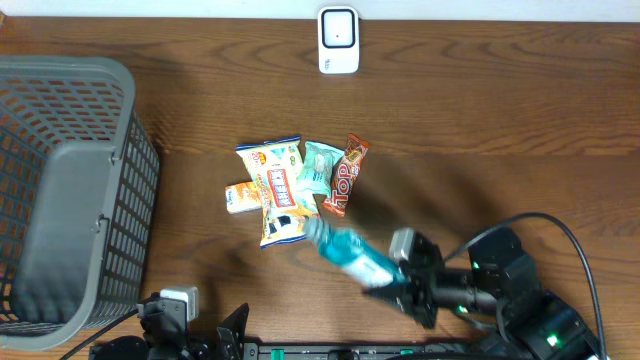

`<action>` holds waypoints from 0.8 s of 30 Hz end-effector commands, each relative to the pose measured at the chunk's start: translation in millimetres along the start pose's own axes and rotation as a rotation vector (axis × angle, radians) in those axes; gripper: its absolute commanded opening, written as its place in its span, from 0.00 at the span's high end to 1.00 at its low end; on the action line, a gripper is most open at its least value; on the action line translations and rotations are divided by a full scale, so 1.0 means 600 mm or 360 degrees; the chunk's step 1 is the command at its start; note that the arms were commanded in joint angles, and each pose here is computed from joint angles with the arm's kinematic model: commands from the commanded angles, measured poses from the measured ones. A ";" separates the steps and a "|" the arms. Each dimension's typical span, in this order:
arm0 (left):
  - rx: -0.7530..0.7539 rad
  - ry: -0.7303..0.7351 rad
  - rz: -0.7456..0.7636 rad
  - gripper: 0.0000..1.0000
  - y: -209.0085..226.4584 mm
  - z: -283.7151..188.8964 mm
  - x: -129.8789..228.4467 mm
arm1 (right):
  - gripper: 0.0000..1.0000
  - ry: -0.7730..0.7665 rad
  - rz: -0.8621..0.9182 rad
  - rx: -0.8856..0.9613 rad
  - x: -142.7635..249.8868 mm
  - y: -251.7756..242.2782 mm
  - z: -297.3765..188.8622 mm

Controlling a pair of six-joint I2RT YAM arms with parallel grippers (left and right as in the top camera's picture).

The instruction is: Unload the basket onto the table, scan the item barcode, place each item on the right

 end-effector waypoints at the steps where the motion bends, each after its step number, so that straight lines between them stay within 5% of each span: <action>1: 0.0011 -0.0013 0.0038 0.02 -0.002 -0.003 0.000 | 0.99 0.0072 -0.0129 0.0528 -0.010 -0.082 0.002; 8: 0.0011 -0.0013 0.0038 0.02 -0.002 -0.003 0.000 | 0.99 0.0054 -0.0479 0.0762 -0.043 -0.183 0.084; 16: 0.0011 -0.0013 0.0038 0.02 -0.002 -0.003 0.000 | 0.99 -0.0035 -0.0673 0.1434 -0.060 -0.341 0.155; 24: 0.0011 -0.0013 0.0038 0.02 -0.002 -0.003 0.000 | 0.99 0.0099 -0.0821 0.1601 -0.084 -0.498 0.223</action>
Point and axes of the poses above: each gripper's point midway between its finger pads, its own z axis out along the fingers, its own y axis along the line the jaws close on, x = y × z, the point moved 5 cm from there along -z, back along the fingers, and after that the axes turned 9 degrees about -z, right-handed, at the moved point
